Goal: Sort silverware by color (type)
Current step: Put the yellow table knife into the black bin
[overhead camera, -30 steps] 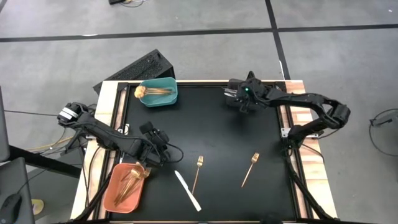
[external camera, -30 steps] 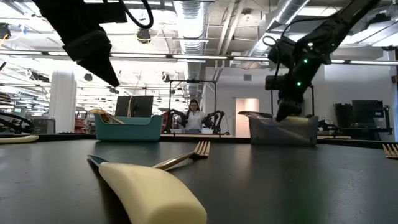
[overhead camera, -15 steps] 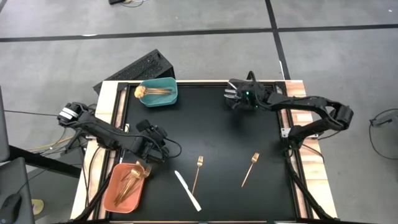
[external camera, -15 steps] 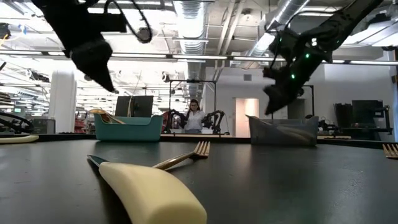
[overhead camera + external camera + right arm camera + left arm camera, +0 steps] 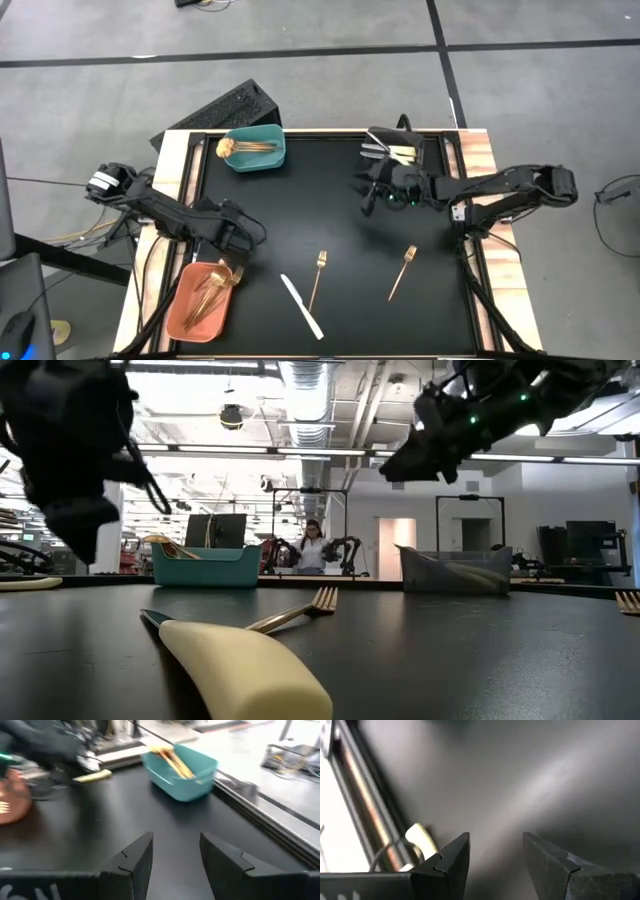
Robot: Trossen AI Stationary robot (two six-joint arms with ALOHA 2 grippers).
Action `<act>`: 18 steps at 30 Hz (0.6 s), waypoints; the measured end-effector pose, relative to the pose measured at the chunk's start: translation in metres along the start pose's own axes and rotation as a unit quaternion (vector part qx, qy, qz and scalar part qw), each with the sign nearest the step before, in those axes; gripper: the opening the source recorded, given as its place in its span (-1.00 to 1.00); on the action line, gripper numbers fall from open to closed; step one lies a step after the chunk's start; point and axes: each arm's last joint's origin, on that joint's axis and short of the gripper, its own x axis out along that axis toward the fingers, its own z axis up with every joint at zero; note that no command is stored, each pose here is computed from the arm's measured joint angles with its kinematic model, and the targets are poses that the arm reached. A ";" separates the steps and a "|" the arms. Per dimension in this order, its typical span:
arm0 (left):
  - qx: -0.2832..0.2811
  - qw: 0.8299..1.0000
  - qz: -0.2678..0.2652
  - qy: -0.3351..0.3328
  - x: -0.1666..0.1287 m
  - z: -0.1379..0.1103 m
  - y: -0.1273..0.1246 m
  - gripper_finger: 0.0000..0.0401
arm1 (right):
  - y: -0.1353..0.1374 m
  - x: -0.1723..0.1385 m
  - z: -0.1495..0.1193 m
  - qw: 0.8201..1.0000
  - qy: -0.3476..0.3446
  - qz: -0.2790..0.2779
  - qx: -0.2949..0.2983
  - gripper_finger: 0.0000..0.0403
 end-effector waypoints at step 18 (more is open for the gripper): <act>0.006 0.982 0.027 0.188 0.051 0.050 0.054 -0.16 | 0.051 0.029 -0.036 0.997 -0.003 0.076 0.029 -0.07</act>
